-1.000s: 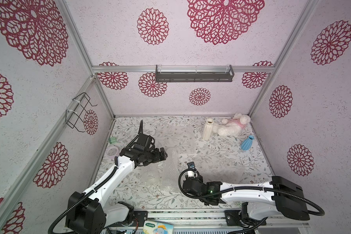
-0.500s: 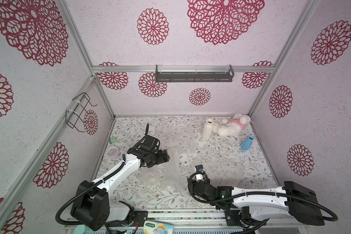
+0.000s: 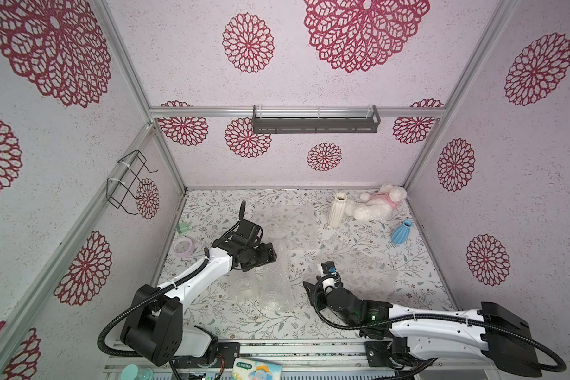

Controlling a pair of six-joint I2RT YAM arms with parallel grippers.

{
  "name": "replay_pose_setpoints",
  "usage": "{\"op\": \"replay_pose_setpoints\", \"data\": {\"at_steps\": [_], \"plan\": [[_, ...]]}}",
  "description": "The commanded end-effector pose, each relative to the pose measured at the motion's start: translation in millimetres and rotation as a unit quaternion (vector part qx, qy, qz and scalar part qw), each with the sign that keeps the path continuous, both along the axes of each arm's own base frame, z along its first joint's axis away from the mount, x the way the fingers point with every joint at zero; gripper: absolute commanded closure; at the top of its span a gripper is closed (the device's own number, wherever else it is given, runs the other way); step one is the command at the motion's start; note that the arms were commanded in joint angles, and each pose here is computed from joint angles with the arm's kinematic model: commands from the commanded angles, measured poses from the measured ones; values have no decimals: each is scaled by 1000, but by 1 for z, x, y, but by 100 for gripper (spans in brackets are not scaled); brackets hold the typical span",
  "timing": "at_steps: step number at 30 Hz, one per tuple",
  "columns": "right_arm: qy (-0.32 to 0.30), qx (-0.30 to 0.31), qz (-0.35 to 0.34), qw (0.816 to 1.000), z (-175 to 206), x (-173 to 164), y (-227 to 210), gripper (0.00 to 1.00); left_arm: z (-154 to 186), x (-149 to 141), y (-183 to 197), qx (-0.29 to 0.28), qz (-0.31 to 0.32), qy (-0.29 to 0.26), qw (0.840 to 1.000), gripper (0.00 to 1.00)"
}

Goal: Unwrap the vase from the bubble wrap
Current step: Unwrap the bubble wrap at the center of the board.

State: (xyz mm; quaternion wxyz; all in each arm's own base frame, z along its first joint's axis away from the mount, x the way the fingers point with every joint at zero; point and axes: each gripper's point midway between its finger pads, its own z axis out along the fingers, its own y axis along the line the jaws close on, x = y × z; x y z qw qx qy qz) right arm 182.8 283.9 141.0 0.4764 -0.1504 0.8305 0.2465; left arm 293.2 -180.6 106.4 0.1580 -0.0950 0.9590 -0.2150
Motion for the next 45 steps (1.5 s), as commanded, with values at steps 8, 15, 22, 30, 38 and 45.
{"op": "replay_pose_setpoints", "data": {"at_steps": [8, 15, 22, 30, 38, 45], "plan": [[39, 53, 52, 996, 4, 14, 46, 46, -1, 11, -7, -11, 7, -10, 1000, 16], [67, 43, 58, 995, -15, 22, 57, 47, -6, 15, -9, -7, 5, -6, 1000, 16], [89, 37, 56, 994, -34, 25, 56, 49, -9, 17, -11, -10, 6, -4, 1000, 17], [104, 23, 42, 993, -51, 28, 49, 52, -7, 17, -11, -10, 6, -7, 1000, 18], [111, -6, 18, 994, -65, 31, 37, 57, -7, 17, -10, -8, 6, -8, 1000, 19], [117, -9, 0, 993, -71, 32, 26, 61, -6, 18, -11, -10, 5, -10, 1000, 20]]}}
